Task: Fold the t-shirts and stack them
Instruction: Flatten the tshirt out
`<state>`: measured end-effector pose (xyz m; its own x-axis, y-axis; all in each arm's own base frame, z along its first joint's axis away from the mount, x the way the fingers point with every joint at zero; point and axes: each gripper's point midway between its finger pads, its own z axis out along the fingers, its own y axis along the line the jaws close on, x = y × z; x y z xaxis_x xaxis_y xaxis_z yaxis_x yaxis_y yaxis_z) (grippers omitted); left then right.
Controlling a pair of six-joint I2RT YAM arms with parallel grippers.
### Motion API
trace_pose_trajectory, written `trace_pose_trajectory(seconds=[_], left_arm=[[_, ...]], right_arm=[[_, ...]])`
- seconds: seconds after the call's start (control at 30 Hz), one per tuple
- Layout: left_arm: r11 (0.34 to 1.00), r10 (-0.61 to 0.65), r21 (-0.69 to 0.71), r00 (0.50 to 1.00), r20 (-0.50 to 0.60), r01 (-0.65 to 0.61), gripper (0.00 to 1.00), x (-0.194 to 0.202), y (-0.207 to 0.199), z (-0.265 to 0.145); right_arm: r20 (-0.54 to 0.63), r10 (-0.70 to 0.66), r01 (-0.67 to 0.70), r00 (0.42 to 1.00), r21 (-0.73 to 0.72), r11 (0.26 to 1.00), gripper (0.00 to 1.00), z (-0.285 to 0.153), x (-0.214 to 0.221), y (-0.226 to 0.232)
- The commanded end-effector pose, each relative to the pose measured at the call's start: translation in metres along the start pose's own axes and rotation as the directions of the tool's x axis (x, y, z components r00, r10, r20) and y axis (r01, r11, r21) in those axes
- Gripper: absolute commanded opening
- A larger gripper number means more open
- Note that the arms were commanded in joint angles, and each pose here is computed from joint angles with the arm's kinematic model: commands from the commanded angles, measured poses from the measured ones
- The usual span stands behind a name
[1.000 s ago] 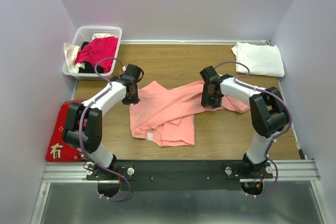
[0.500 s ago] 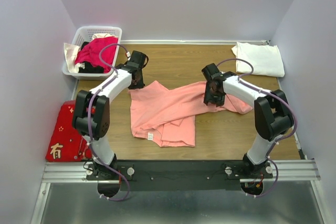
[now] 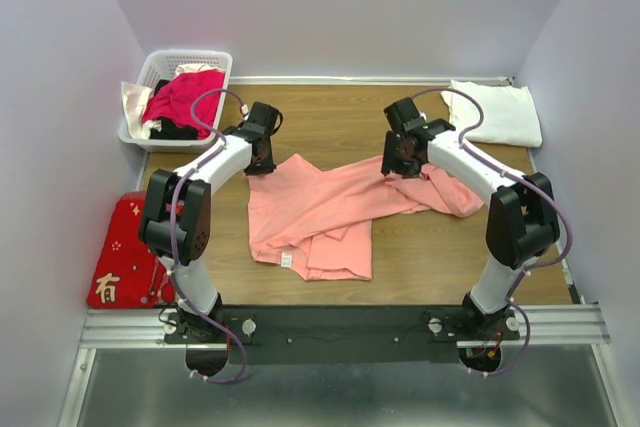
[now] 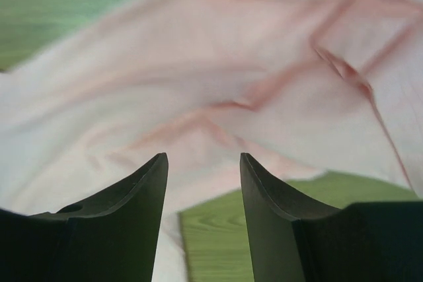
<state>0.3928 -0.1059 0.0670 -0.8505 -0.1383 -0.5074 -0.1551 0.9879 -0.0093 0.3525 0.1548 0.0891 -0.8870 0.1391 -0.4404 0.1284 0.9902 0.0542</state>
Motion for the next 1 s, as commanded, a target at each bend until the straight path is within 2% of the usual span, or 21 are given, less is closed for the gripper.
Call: trace_pose_trajectory(seconds=[0.0,0.03,0.07,0.13,0.2,0.53,0.73,0.97], left_arm=[[1.000,-0.026,0.018,0.999,0.030,0.026,0.34,-0.004,0.003,-0.018],[1.000,-0.024,0.017,0.999,0.028,0.024,0.34,-0.002,0.004,-0.019],[1.000,-0.025,0.013,0.999,0.026,0.024,0.34,-0.001,0.006,-0.019],[1.000,-0.028,0.014,0.999,0.028,0.028,0.34,-0.001,0.006,-0.021],[0.999,-0.032,0.015,0.999,0.029,0.031,0.34,-0.002,0.006,-0.022],[0.998,-0.050,0.024,0.999,0.021,0.050,0.34,0.003,0.012,-0.025],[0.998,-0.058,0.021,0.998,0.019,0.057,0.34,0.006,0.017,-0.027],[0.998,-0.065,0.019,0.998,0.022,0.064,0.34,0.007,0.022,-0.028]], right_arm=[[0.026,-0.070,0.074,0.997,-0.206,0.976,0.56,0.015,-0.035,0.064],[0.059,-0.081,0.093,0.995,-0.244,0.965,0.55,0.011,-0.049,0.081],[0.039,-0.102,0.108,0.994,-0.247,0.963,0.55,0.027,-0.046,0.087],[0.049,-0.132,0.141,0.990,-0.337,0.931,0.55,0.025,-0.055,0.118],[0.039,-0.170,0.173,0.985,-0.361,0.916,0.55,0.041,-0.052,0.133],[0.101,-0.272,0.276,0.957,-0.604,0.748,0.55,0.034,-0.046,0.231],[0.076,-0.327,0.283,0.942,-0.705,0.651,0.55,0.038,-0.023,0.266],[0.009,-0.366,0.252,0.930,-0.742,0.622,0.54,0.063,0.006,0.279]])
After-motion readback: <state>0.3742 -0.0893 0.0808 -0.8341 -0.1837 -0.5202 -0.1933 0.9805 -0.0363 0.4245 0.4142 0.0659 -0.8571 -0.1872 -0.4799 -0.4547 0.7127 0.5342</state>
